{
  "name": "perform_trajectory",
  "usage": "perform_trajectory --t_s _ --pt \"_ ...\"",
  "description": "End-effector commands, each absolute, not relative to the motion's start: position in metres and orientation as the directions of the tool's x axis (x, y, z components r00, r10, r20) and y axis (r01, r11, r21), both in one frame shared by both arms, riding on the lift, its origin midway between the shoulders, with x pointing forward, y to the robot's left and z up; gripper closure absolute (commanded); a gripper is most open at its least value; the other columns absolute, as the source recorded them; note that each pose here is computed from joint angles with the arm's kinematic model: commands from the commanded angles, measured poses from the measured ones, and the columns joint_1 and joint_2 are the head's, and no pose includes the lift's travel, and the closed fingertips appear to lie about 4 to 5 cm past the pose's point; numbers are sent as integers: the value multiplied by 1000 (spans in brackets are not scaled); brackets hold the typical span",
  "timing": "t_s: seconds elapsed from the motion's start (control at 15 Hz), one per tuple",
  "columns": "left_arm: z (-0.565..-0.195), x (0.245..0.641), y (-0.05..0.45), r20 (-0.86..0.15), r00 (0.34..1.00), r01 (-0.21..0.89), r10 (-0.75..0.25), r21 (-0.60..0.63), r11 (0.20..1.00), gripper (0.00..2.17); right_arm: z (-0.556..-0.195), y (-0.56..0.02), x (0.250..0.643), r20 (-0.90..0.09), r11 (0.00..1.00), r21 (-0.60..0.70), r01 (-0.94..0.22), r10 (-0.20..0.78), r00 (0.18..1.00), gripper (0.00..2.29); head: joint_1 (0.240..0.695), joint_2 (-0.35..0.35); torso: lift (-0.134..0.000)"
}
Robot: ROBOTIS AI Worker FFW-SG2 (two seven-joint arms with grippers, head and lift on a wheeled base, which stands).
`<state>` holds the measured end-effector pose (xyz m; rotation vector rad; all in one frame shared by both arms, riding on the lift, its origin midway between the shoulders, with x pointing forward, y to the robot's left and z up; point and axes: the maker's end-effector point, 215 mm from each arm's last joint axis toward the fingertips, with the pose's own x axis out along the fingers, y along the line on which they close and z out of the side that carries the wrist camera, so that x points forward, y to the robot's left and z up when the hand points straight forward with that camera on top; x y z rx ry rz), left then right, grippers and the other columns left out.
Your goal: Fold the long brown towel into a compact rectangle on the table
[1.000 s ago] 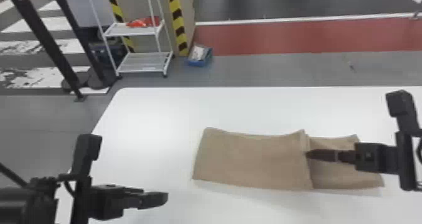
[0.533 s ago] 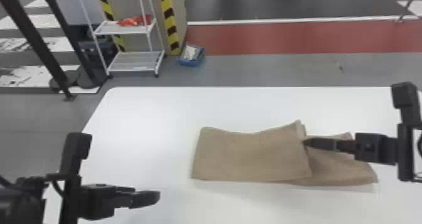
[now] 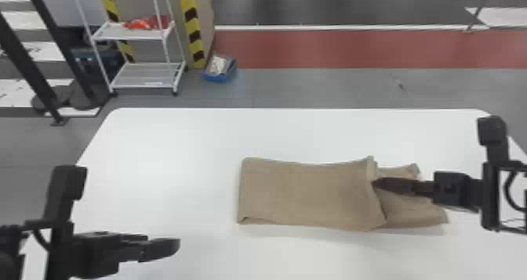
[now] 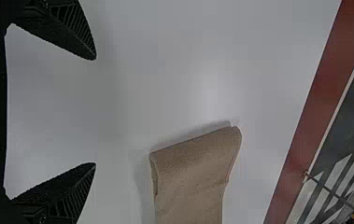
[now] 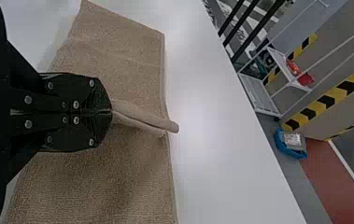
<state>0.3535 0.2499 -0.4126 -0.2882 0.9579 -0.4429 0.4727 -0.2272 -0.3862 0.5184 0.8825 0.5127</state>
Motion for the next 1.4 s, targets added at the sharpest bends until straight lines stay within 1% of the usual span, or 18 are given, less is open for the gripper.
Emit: perform_trajectory --t_s 0.0,0.13,0.2,0.27,0.33,0.4,0.47,0.53,0.6,0.67,0.73,0.87,1.0,1.07,1.13,1.2,1.33 --pt "-411 354 254 -720 502 227 -480 -425 876 70 -347 -259 480 -515 761 613 -214 590 621 1349 695 35 -124" --pt "-410 354 257 -719 505 223 -478 -426 877 70 -354 -270 472 -530 767 610 -197 581 618 1349 695 16 -124" --pt "-410 354 255 -717 505 225 -481 -428 875 70 -372 -268 467 -555 766 620 -172 582 594 1349 695 -9 -124" --pt "-410 354 255 -717 505 226 -480 -427 876 70 -389 -264 463 -576 761 632 -146 588 568 1349 695 -15 -124" --pt "-408 354 255 -715 510 226 -479 -426 876 70 -399 -259 461 -590 759 637 -137 594 547 1349 695 -18 -124" --pt "-407 355 256 -715 512 225 -477 -424 877 70 -401 -258 464 -593 758 639 -131 594 544 1349 695 -17 -124" --pt "-407 355 257 -716 513 226 -474 -420 879 70 -396 -263 468 -584 756 641 -129 590 557 1349 695 -13 -124" --pt "-406 356 257 -714 516 226 -473 -419 879 70 -383 -273 473 -561 754 643 -133 583 587 1349 695 -10 -124" --pt "-406 356 257 -714 517 225 -473 -420 879 70 -361 -293 477 -534 761 633 -144 564 630 1349 695 -9 -124" --pt "-405 357 258 -713 518 225 -473 -419 880 70 -353 -306 477 -526 766 626 -145 552 647 1349 695 -15 -124" --pt "-405 358 257 -712 518 227 -473 -419 879 70 -354 -311 475 -533 771 620 -143 548 645 1349 695 -26 -124" --pt "-407 358 253 -713 512 230 -479 -423 876 70 -382 -316 470 -574 765 638 -85 546 611 1349 695 -66 -124" --pt "-406 359 254 -714 514 230 -476 -421 878 70 -398 -310 469 -592 754 654 -64 562 577 1349 695 -80 -124" --pt "-406 359 256 -713 516 227 -475 -421 878 70 -401 -304 470 -599 758 649 -70 565 567 1349 695 -83 -124" --pt "-406 359 256 -713 517 226 -474 -420 879 70 -400 -302 470 -597 756 650 -75 569 566 1349 695 -82 -124" --pt "-406 358 257 -714 516 224 -472 -419 880 70 -392 -313 473 -589 761 644 -71 554 589 1349 695 -73 -124" --pt "-408 358 257 -716 515 221 -471 -420 880 70 -358 -355 484 -550 771 634 -65 508 662 1349 695 -70 -124"
